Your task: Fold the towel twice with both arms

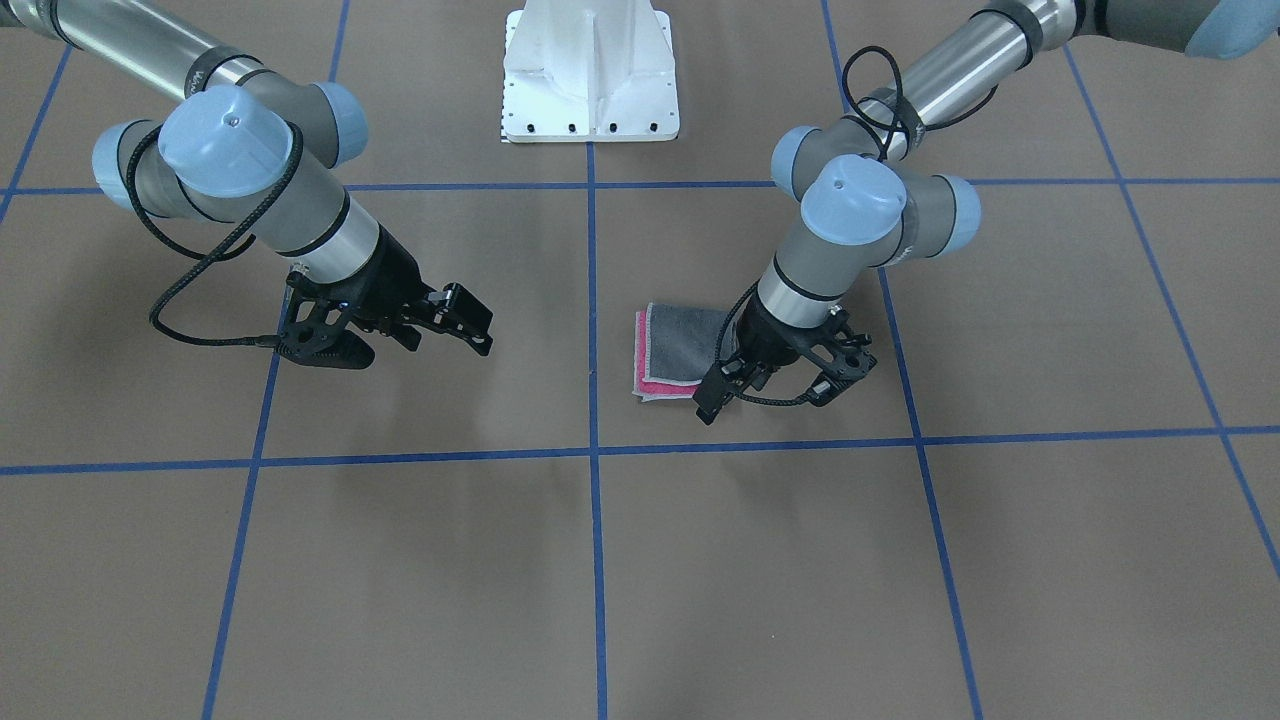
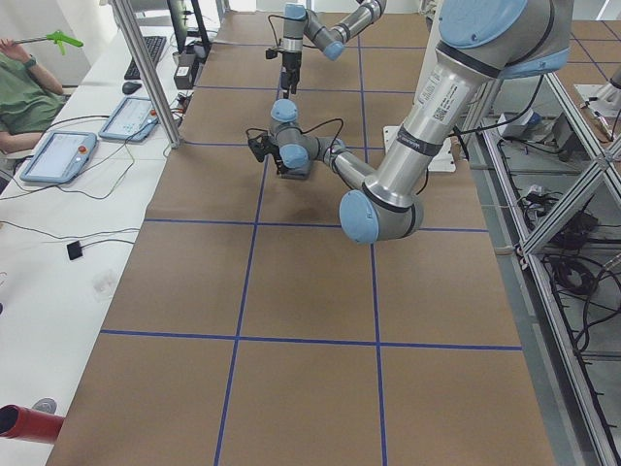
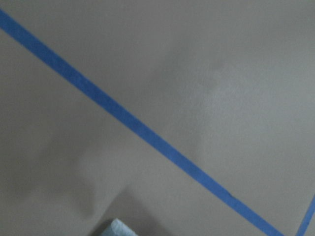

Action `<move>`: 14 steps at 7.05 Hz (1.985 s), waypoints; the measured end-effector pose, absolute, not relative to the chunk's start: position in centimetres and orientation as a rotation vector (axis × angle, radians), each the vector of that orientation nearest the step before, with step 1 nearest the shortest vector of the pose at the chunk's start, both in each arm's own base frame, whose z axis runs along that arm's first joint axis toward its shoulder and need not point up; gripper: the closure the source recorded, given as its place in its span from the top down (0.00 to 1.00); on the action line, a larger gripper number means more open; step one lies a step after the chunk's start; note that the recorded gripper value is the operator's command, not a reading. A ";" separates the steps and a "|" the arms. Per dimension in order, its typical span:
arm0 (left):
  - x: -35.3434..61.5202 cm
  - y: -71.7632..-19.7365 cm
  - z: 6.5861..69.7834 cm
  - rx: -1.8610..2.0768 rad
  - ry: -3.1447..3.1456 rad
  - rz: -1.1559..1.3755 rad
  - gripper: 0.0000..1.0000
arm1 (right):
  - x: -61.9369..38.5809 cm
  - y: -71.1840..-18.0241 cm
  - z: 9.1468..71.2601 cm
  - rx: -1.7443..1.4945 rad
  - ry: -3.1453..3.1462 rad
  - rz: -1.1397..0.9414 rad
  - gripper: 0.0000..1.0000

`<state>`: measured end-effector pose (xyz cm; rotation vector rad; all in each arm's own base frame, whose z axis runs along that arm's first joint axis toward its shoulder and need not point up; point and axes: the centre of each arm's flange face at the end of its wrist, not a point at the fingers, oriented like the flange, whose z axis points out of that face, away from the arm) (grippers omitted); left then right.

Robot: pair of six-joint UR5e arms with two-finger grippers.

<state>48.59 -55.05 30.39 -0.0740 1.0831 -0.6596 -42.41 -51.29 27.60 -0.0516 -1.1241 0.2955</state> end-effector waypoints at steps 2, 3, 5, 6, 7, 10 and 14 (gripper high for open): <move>42.0 -59.1 34.1 0.013 1.023 -0.563 1.00 | -40.2 -53.0 28.5 -0.023 -1.105 0.305 1.00; 37.5 -60.9 37.1 0.063 0.979 -0.499 1.00 | -38.3 -54.2 29.7 0.007 -1.069 0.285 1.00; 26.1 -62.6 44.0 0.140 0.905 -0.384 1.00 | -33.2 -57.0 33.2 0.065 -0.936 0.191 1.00; 20.5 -63.0 46.9 0.175 0.867 -0.310 1.00 | -30.2 -58.0 35.7 0.086 -0.868 0.131 1.00; 15.3 -63.4 49.2 0.211 0.807 -0.198 1.00 | -26.5 -58.9 38.6 0.105 -0.806 0.064 1.00; 3.7 -60.9 54.8 0.251 0.678 0.054 1.00 | -13.2 -60.2 43.9 0.092 -0.673 -0.101 1.00; -1.7 -55.3 56.6 0.287 0.729 0.107 1.00 | 0.7 -57.9 49.5 0.067 -0.756 -0.142 1.00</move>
